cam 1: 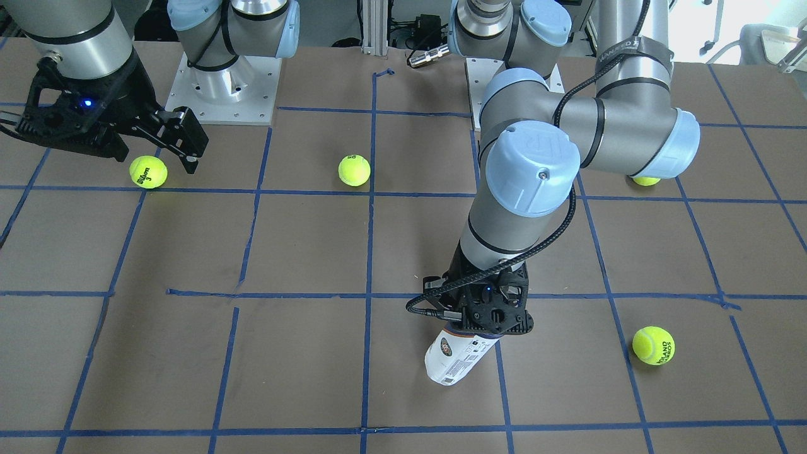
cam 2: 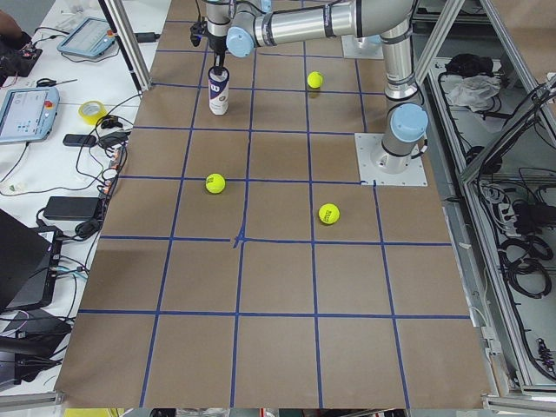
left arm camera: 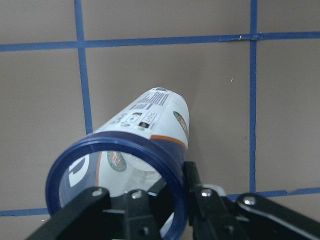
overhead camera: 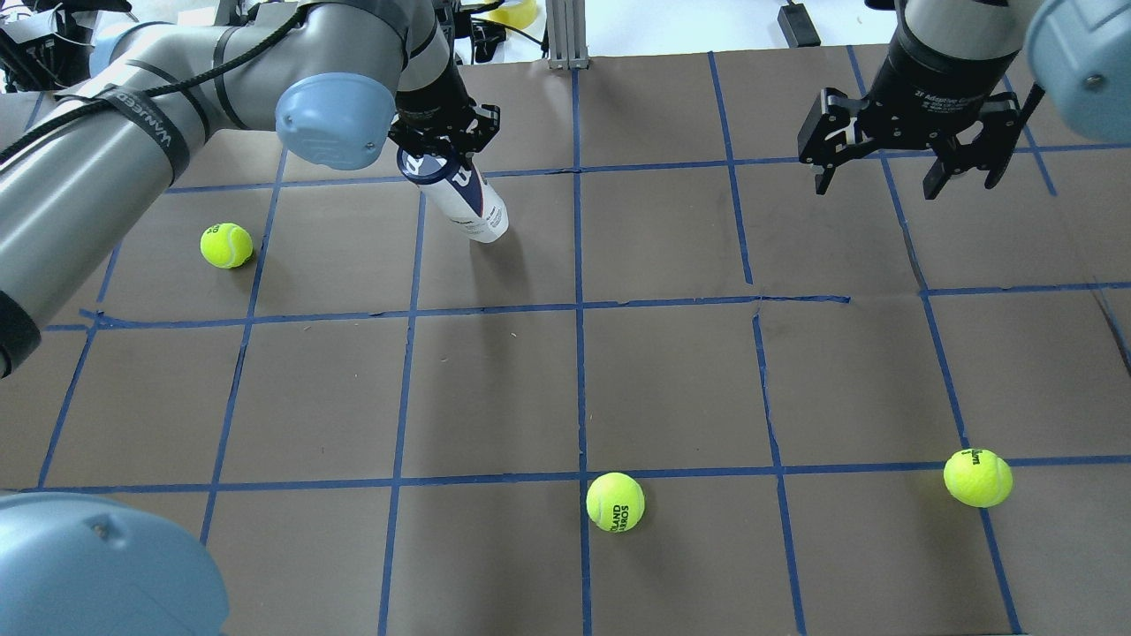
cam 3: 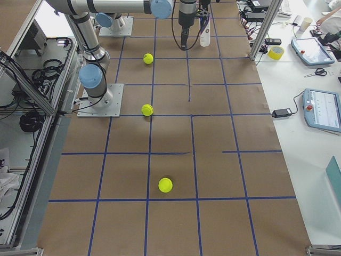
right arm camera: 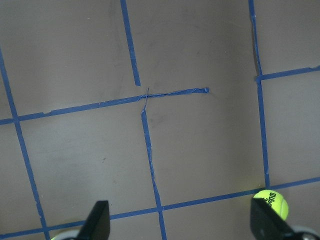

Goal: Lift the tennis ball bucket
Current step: 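Lift the can's gripped end with the left gripper, tilting it upright, then open the left gripper and raise it away from the standing can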

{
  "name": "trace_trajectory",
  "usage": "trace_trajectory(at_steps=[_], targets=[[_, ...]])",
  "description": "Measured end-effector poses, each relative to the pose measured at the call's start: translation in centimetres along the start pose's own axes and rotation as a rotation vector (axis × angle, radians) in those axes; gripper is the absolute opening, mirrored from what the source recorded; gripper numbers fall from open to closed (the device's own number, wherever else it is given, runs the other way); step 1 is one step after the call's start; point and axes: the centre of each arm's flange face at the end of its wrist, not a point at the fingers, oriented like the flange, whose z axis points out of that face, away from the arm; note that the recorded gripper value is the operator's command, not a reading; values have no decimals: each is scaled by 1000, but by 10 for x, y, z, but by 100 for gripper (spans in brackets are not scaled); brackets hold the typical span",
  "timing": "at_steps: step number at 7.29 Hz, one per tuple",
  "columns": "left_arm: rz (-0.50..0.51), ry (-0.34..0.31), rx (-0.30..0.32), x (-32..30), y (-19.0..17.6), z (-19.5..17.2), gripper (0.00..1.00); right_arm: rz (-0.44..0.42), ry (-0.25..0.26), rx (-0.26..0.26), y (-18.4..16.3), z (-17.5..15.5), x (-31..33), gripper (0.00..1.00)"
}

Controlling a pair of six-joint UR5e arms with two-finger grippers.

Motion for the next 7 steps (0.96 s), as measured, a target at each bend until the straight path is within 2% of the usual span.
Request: trace_trajectory(at_steps=[4,7], targets=[[1,3,-3,2,2,-11,100,0,0,4,-1,0,0,100],[4,5,6,2,13,-55,100,-1,0,9,-1,0,0,100]])
